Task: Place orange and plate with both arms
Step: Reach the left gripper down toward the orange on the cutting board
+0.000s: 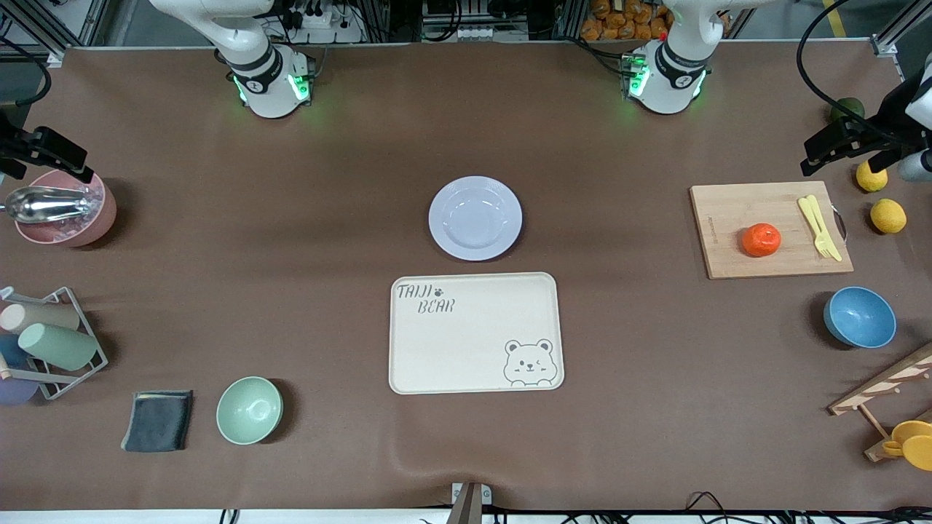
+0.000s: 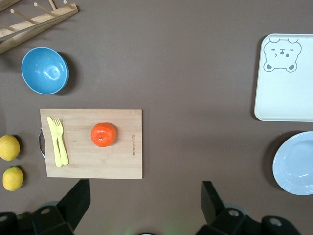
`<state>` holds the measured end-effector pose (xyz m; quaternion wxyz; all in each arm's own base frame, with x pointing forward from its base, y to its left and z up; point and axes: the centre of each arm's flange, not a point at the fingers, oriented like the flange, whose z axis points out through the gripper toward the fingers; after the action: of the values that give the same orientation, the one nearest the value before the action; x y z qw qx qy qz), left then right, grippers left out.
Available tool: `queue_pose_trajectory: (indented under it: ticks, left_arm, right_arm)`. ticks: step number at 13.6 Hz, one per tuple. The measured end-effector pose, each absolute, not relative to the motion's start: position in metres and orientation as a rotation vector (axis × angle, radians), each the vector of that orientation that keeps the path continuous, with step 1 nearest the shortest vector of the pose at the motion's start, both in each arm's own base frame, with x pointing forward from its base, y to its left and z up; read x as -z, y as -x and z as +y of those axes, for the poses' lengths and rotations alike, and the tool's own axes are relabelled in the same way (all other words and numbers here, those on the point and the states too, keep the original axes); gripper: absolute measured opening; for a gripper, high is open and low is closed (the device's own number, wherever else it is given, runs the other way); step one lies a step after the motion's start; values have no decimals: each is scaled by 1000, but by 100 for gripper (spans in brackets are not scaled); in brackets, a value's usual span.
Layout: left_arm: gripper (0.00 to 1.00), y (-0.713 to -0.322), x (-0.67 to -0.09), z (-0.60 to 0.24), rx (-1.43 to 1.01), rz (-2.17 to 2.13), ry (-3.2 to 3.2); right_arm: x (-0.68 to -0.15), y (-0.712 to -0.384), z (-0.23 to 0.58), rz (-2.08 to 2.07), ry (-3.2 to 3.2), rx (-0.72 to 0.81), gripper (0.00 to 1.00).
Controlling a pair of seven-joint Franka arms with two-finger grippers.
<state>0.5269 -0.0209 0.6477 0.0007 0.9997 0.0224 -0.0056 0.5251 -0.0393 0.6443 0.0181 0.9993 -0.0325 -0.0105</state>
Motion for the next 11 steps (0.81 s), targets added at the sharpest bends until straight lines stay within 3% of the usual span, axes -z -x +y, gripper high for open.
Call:
queue_pose_trajectory:
  ticks: [6,11]
  left_arm:
    - [100,-534,-635,-14,53,88,-3138]
    - [100,-552,-553,37,195,202,-3175]
  right_arm:
    - [-647,-525,-42,-108,-3103,22,100]
    - [-651,-525,-47,-125,-3103,8,100]
